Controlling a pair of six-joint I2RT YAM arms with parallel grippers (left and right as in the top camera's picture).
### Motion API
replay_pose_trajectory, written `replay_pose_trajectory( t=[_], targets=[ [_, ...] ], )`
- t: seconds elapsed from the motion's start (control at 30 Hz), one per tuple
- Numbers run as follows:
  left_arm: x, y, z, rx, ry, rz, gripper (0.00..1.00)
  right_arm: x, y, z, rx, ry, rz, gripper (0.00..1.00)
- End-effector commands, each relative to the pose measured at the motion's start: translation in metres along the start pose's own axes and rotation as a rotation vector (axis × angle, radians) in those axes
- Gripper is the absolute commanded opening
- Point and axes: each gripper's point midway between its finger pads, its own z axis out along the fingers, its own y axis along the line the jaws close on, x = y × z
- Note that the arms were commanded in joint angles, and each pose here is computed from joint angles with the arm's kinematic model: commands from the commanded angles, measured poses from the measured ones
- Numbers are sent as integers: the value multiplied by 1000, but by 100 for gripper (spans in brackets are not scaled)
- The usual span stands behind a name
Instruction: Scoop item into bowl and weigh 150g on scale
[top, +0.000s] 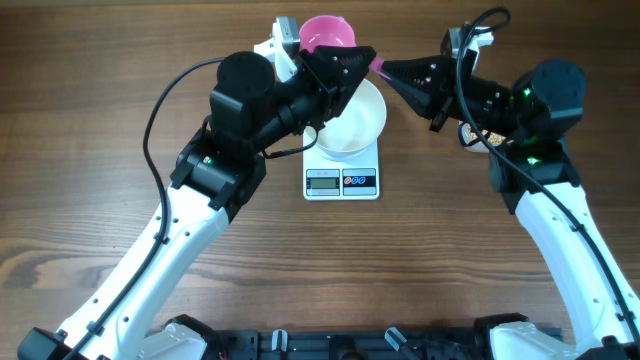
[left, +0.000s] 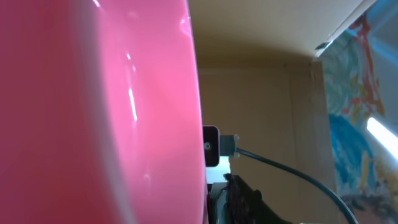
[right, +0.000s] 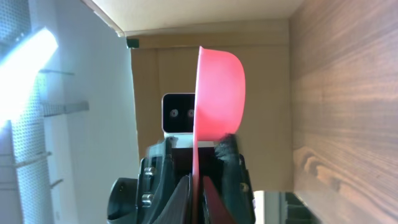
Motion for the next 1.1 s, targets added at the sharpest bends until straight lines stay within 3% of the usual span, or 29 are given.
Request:
replay_pose_trajectory(
  t=[0.0,0.17,0.27,0.47,0.57,0.67,0.77,0.83,0.97,1.07],
  targets=[
    [4,-4,1,8,20,9,59,-10,14,-4,-23,-72,-138,5],
    [0,22,0,-96,-14,-27,76,-48,1,-34,49,-206,-293,5],
    [0,27,0,-118,-7,63,81,-78,-20,-75,148,-301,-298,5],
    [-6,27,-1,-123,-36,174,82,-103,-26,-135,294,-419,-376,5],
    [-12,28,-1,-133,-64,232,98,-117,-38,-170,588,-555,-420,5],
    [-11,28,-2,-150,-52,342,99,-116,-27,-220,959,-675,-508,5],
    [-16,23,-7,-179,-52,458,99,-110,-11,-256,1184,-749,-550,4],
    [-28,17,-18,-247,-86,520,99,-107,-13,-272,1289,-760,-560,4],
    [-57,10,-55,-462,-164,621,99,-109,-38,-276,1387,-633,-562,4],
    [-65,30,-76,-625,-123,580,100,-116,-46,-276,1393,-626,-541,4]
  ],
)
